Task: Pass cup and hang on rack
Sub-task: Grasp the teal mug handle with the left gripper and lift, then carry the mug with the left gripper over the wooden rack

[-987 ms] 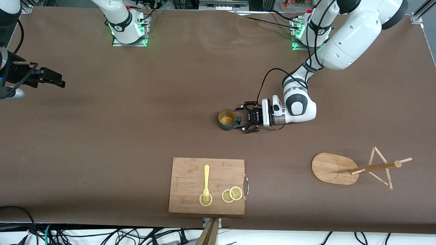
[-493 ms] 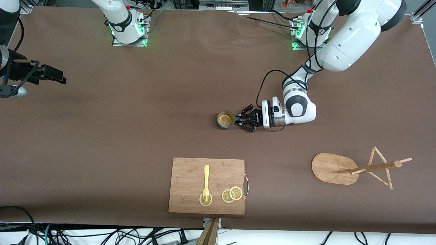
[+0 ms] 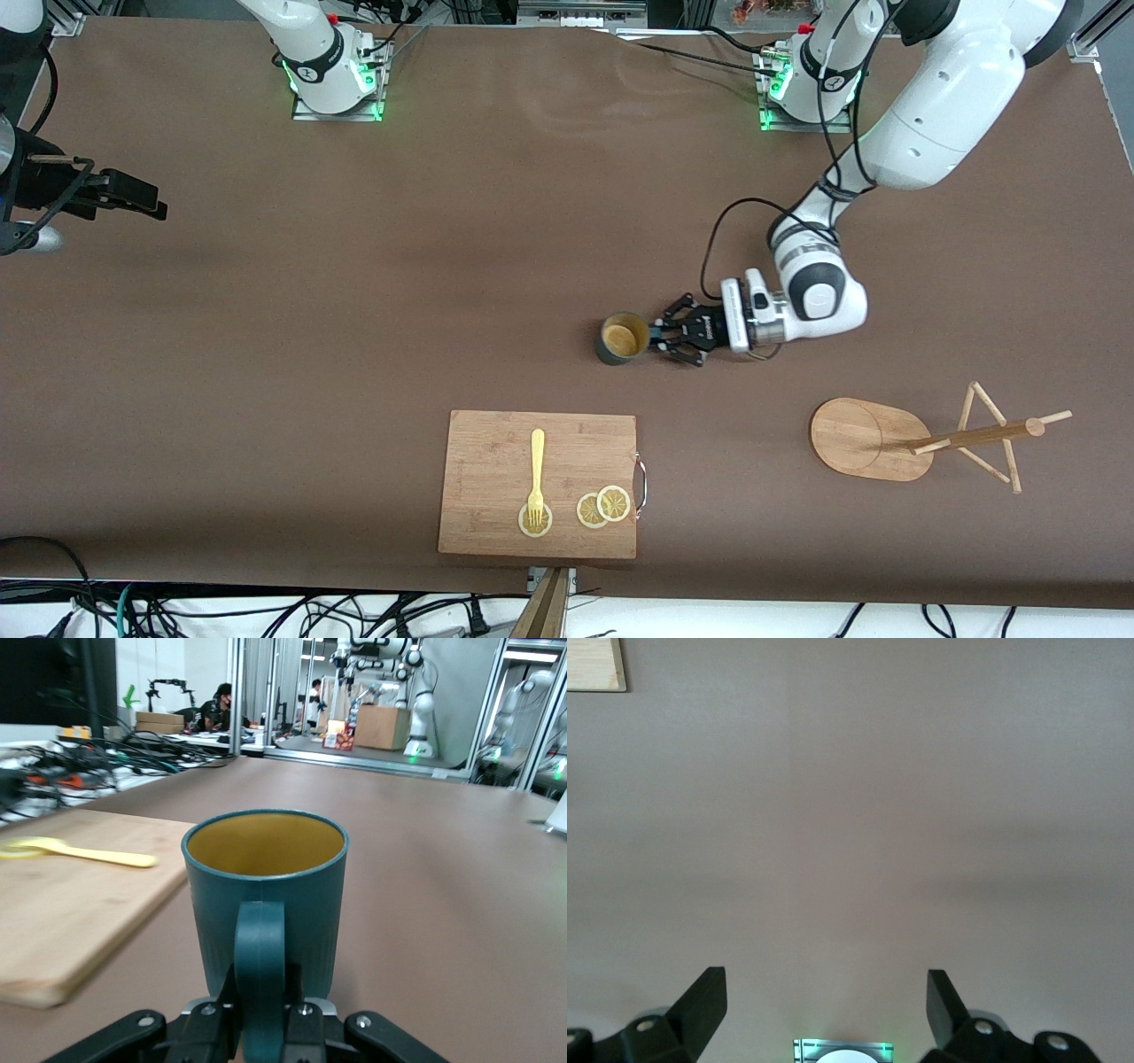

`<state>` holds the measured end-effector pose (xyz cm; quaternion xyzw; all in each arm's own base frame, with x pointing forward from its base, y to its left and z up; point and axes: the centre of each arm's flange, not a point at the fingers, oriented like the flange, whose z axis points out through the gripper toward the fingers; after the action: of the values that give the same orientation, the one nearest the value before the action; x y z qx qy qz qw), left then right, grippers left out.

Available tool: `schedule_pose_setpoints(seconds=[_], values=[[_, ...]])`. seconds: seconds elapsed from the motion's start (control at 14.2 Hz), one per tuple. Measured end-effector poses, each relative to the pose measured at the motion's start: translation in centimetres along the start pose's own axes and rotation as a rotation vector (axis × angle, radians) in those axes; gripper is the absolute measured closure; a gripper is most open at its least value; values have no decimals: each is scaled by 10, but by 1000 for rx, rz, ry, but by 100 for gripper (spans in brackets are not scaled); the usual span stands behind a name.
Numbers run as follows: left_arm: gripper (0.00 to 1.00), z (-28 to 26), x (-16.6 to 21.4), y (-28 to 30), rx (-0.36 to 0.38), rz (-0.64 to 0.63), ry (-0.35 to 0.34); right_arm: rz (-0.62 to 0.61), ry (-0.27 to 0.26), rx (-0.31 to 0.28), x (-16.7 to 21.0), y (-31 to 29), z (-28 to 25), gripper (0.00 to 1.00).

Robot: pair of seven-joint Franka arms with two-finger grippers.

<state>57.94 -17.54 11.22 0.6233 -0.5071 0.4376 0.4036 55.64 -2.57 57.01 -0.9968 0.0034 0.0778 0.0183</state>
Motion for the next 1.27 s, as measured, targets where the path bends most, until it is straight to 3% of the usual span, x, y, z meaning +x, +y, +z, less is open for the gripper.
schedule_pose_setpoints(seconds=[0.28,0.56,0.92,1.27], values=[[79,-108,6,-23,104,-62,-67,0,0,0,0,0,0,0],[79,-216,-9,-19,143,-229,-42,0,0,0,0,0,0,0],[79,-343,-32,9,74,-458,124,0,0,0,0,0,0,0],[79,-371,-18,12,6,-583,236,0,0,0,-1,0,-3,0]])
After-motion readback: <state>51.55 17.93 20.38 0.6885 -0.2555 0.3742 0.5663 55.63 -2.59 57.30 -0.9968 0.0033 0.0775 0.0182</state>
